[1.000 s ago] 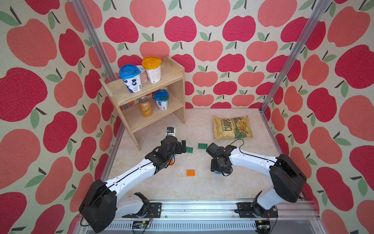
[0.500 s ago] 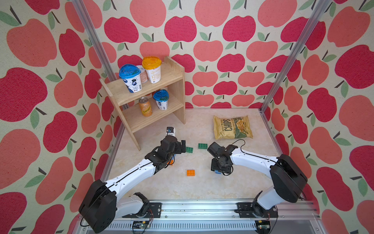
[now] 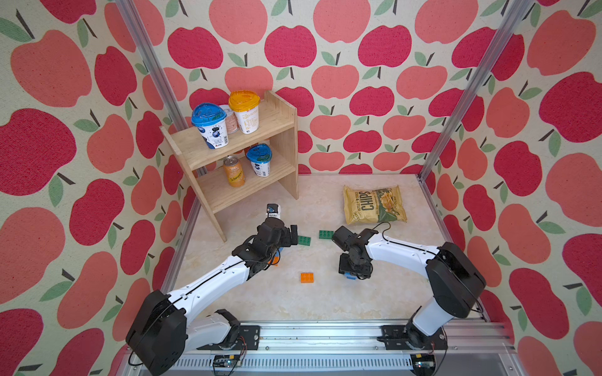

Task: Assemble a rectangle with lego
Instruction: Assemble the lego brick with the lego brick.

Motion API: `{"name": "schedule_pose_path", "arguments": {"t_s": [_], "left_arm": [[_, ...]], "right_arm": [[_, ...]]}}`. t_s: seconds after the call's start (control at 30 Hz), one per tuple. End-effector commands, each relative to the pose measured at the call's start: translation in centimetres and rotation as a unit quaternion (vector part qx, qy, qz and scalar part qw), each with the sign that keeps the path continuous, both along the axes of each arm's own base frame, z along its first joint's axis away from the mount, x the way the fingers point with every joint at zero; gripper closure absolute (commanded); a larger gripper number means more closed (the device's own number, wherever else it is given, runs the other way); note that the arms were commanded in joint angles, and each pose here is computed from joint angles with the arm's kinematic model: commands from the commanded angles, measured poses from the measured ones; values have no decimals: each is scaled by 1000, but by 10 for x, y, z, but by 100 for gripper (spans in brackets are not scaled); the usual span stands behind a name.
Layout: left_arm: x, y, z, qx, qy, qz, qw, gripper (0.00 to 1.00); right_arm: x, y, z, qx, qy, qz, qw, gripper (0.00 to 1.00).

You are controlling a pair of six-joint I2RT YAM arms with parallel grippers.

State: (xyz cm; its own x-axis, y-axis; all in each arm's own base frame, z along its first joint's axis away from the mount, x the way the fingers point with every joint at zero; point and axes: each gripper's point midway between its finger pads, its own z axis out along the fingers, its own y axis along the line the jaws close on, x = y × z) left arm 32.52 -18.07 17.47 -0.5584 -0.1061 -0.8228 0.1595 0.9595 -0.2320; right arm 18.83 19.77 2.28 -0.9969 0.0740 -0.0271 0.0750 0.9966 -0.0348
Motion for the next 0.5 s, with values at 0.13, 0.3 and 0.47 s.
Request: {"name": "schedule_pose_path", "arguments": {"t_s": [0.13,0.3,0.47], "left_arm": [[3,6,14,6,-15,9,1000,3],[2,7,15,6,-15,10,1000,3],[2,6,16,6,-17,8,1000,3]], "right_arm": [[-19,-17,-49,-60,52,25,997,80],[-9,-8,-39,-43,31,36,998,75],[1,-2,-33,-30,12,64,997,73]]}}
